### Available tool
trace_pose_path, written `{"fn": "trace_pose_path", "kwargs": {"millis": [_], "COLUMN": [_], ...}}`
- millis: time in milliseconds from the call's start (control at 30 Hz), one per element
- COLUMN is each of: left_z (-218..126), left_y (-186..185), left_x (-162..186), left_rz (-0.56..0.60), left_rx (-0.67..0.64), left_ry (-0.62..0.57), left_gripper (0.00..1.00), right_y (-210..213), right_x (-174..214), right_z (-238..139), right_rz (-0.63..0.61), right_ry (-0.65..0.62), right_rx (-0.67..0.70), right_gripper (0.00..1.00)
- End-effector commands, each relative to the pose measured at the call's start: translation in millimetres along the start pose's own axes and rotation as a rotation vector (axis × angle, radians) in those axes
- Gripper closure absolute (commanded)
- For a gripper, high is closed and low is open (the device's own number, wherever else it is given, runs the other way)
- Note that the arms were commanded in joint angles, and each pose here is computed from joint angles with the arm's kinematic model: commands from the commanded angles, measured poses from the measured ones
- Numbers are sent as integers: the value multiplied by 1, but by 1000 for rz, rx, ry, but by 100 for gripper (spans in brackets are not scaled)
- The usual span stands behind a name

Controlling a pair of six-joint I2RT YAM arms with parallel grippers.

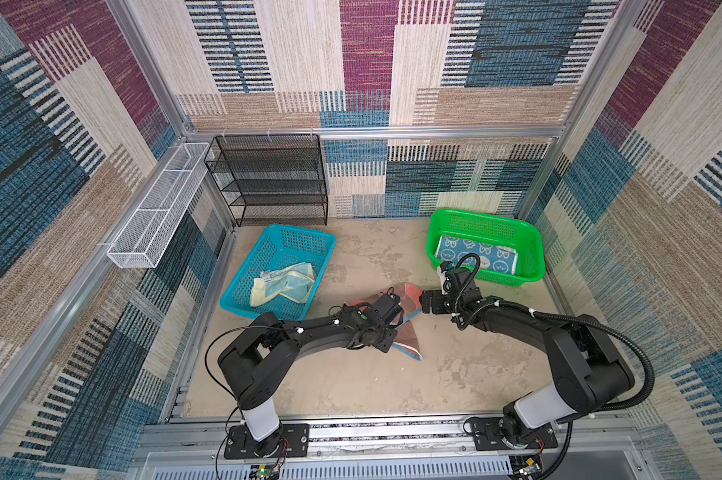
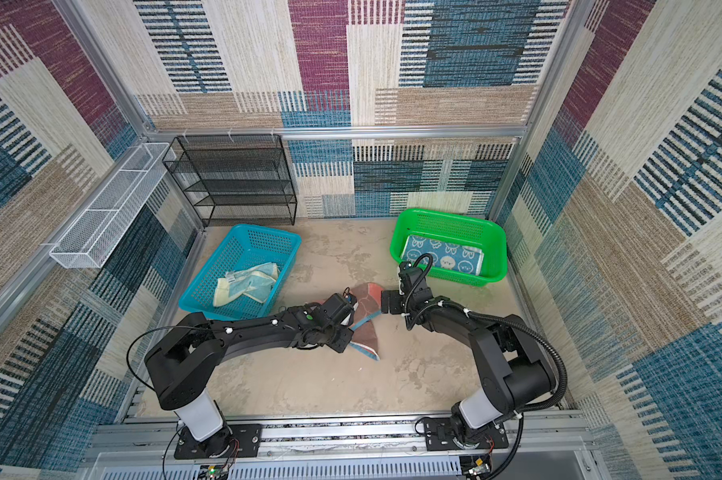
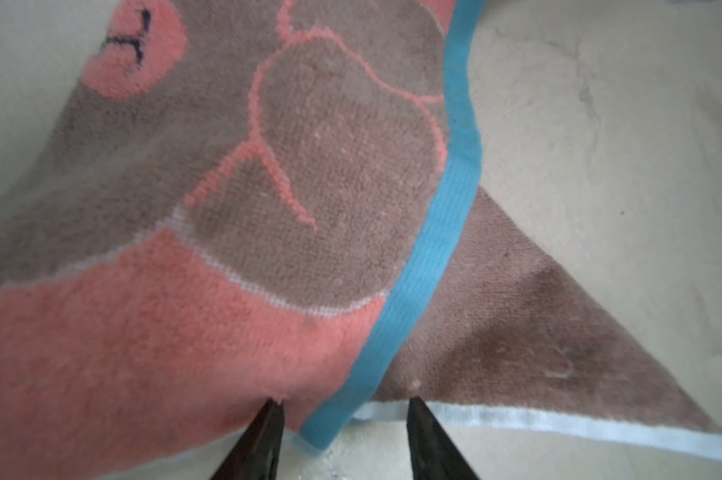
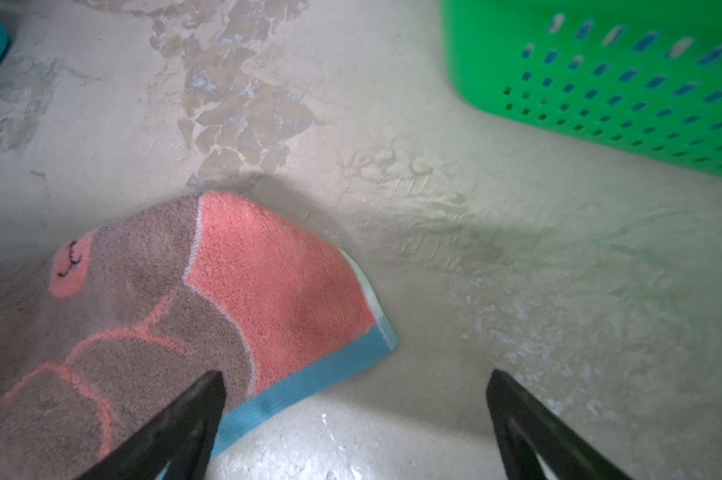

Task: Fold and stack the towels
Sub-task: 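Grasp the pink towel's edges with both grippers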

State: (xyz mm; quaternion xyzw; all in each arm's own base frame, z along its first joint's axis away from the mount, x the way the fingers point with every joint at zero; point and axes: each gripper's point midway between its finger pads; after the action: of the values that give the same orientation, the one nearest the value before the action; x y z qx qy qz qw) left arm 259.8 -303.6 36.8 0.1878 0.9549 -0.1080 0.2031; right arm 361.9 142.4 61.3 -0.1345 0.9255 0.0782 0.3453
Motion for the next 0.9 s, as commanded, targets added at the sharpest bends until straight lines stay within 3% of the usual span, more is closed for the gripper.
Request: {"fn": "trace_pose_path", "kwargs": {"millis": [0,300,667,767,867], "left_z": [3,12,-3,-9,-14], "left_y": [3,1,-3,-2,3], "left_x": [-1,3,-6,-10,-14], "left_rz": [-9,2,14,15,11], "left_rx": [-21,-20,10,9,-14], "left_ry": [-2,26,-5,-22,-41], "left_gripper": [50,63,76,84,100], "right_y": [2,3,3,4,4], "right_x": [-3,-2,-5,-6,-7], "right_z": [1,0,-3,-4,-6], "right_rz": [-8,-5,-14,-16,-37], "right_ry": [-14,-12,-14,-21,-29], "right_rx": [-13,-17,-17,-20,-24], "right_gripper": [0,0,0,0,0]}}
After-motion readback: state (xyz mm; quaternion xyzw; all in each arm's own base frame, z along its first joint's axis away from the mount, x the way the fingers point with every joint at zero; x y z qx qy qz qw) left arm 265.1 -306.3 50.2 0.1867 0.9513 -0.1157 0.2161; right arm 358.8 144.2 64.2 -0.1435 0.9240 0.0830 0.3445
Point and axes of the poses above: each gripper's point midway between its finger pads, its own z axis out along the fingers, its own y axis along the line the jaws close on, x = y × z, and after that the axes turned 12 degrees about -z, right-handed
